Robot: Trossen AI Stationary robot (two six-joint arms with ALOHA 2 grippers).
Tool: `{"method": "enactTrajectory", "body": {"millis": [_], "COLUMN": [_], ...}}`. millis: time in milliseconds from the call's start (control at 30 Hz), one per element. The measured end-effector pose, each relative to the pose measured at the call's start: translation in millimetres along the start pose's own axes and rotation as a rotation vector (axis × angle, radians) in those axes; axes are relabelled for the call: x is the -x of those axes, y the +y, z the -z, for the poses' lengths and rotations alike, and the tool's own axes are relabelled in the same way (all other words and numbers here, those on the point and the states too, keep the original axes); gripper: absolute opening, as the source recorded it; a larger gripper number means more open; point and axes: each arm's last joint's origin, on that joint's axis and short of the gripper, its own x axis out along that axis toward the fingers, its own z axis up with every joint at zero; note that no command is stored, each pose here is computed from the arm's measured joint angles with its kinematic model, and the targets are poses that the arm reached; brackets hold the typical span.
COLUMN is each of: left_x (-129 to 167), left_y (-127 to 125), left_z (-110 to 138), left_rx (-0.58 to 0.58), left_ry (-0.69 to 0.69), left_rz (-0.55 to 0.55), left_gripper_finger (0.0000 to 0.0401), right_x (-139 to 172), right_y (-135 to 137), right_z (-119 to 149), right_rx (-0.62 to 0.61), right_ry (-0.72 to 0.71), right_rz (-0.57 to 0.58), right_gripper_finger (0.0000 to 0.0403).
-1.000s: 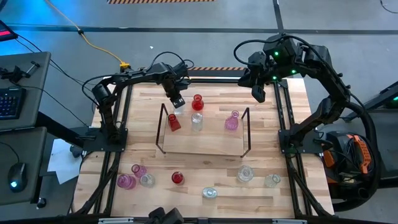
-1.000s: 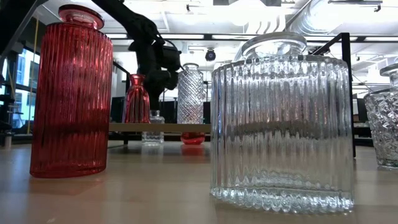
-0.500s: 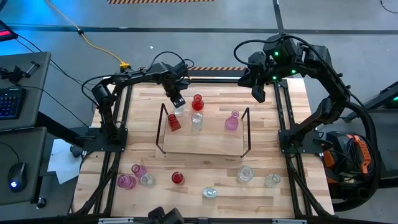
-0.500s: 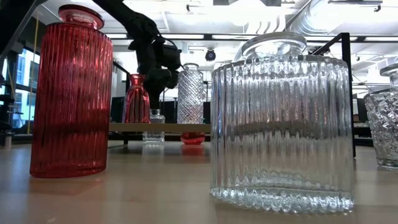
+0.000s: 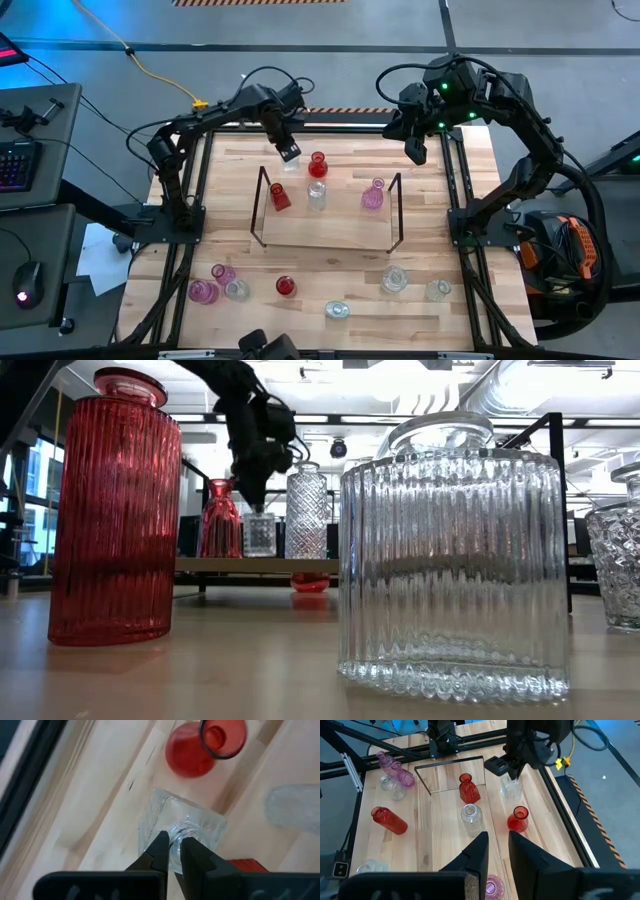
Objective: Sort vases onto shelf
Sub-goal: Put the transparent vase on the shelf
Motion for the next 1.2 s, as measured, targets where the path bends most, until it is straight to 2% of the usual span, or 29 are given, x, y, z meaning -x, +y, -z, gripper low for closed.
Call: {"method": "enactTrajectory", "body": {"millis": [133,1200], "left_x": [7.4,-3.4], "left_y": [-8.2,-81.6], "left_z": [-1.6,2.8], "left_rx": [-0.009,-0.036], "left_ry": [0.004,0.066], "left_rz": [0.002,0.086], "left_gripper_finger": [0.0014,0.0015], "right_x": [0.0,0.0], "right_y": [0.0,0.0], "right_z": [0.0,0.0], "right_rx": [0.0,0.016], "right_ry": [0.0,0.0], "right_rz": [0.0,-0.001], "right_gripper_finger": [0.0057,0.0057]}}
